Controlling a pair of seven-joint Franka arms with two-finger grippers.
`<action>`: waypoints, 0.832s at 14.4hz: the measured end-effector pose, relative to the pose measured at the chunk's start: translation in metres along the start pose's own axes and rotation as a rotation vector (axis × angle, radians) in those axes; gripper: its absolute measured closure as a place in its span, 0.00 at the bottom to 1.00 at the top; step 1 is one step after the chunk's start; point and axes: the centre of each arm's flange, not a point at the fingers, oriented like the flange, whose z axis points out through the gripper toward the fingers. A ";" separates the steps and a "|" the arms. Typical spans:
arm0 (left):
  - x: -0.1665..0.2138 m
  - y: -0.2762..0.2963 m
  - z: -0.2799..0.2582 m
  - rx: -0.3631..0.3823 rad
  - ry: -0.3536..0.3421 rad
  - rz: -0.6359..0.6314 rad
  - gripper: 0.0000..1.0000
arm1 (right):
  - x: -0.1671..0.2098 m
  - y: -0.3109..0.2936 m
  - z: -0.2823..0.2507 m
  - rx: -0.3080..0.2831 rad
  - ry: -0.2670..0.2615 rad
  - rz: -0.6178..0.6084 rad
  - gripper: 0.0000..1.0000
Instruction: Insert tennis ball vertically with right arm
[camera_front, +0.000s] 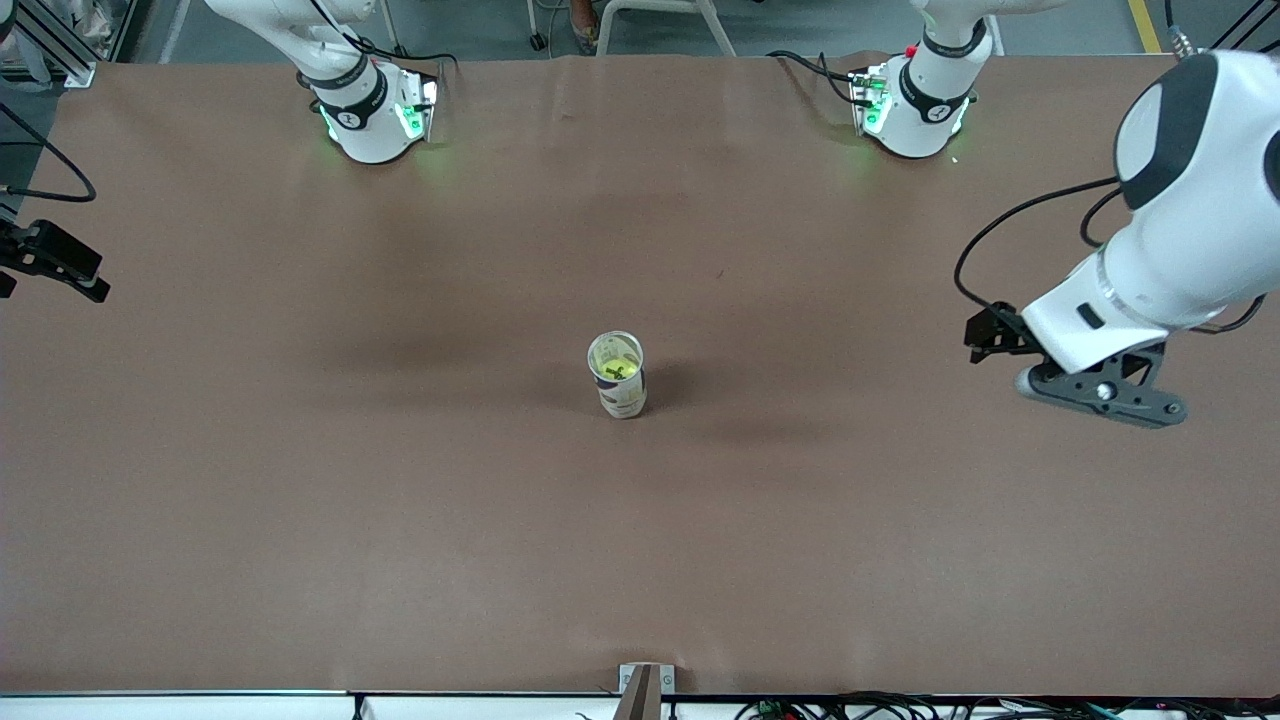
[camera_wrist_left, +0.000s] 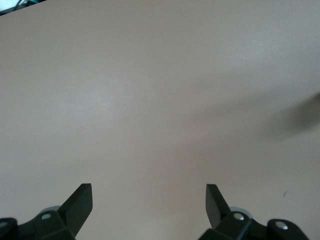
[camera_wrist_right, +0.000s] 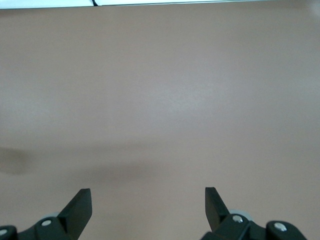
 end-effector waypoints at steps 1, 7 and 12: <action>-0.002 -0.002 -0.003 0.002 0.001 -0.003 0.00 | 0.000 0.000 0.000 0.000 0.000 0.001 0.00; -0.039 -0.036 -0.048 0.027 -0.011 -0.141 0.00 | 0.000 -0.001 0.001 0.000 -0.003 -0.001 0.00; -0.072 -0.025 -0.075 0.038 -0.016 -0.164 0.00 | 0.000 -0.001 0.001 0.000 -0.005 -0.002 0.00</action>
